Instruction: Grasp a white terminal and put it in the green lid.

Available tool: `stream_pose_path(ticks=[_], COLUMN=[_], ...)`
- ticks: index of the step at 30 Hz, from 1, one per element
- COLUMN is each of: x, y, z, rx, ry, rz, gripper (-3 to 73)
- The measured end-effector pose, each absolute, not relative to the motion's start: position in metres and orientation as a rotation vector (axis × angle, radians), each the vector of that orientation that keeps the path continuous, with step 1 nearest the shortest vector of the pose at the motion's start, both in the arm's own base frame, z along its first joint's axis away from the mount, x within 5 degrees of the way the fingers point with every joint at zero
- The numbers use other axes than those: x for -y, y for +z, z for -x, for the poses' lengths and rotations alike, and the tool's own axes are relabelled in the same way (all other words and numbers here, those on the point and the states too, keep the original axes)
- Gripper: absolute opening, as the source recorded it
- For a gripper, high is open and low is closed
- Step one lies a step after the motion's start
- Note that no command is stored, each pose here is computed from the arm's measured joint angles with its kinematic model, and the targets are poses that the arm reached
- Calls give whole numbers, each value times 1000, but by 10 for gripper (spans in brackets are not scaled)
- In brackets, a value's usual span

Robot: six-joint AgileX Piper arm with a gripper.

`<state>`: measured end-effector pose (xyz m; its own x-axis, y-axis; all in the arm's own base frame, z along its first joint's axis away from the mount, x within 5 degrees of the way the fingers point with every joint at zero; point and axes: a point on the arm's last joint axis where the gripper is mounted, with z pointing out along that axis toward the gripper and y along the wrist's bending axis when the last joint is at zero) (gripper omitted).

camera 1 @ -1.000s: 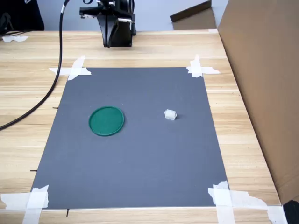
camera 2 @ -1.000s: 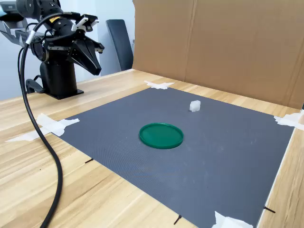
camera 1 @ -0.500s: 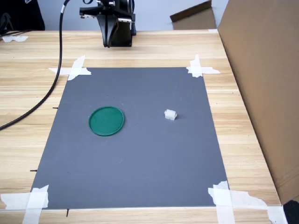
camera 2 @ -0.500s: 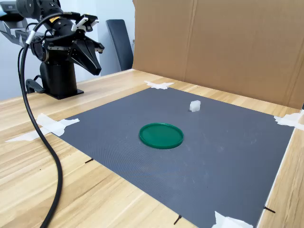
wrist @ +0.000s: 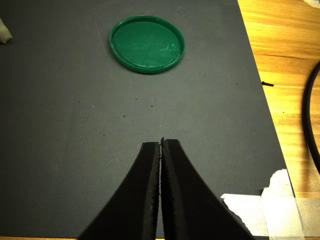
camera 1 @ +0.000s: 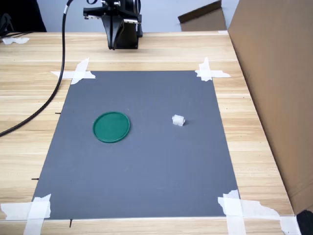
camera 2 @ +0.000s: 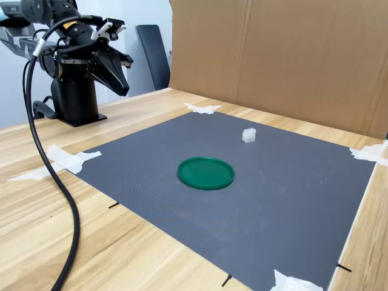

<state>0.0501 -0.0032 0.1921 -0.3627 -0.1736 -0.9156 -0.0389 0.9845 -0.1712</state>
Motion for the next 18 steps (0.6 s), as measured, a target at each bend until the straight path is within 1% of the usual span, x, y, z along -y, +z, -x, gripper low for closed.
stream_pose_path(ticks=[18], x=[3], y=[195], z=[-54], rx=[-1932], ry=[-135], rz=[156], gripper=[-28])
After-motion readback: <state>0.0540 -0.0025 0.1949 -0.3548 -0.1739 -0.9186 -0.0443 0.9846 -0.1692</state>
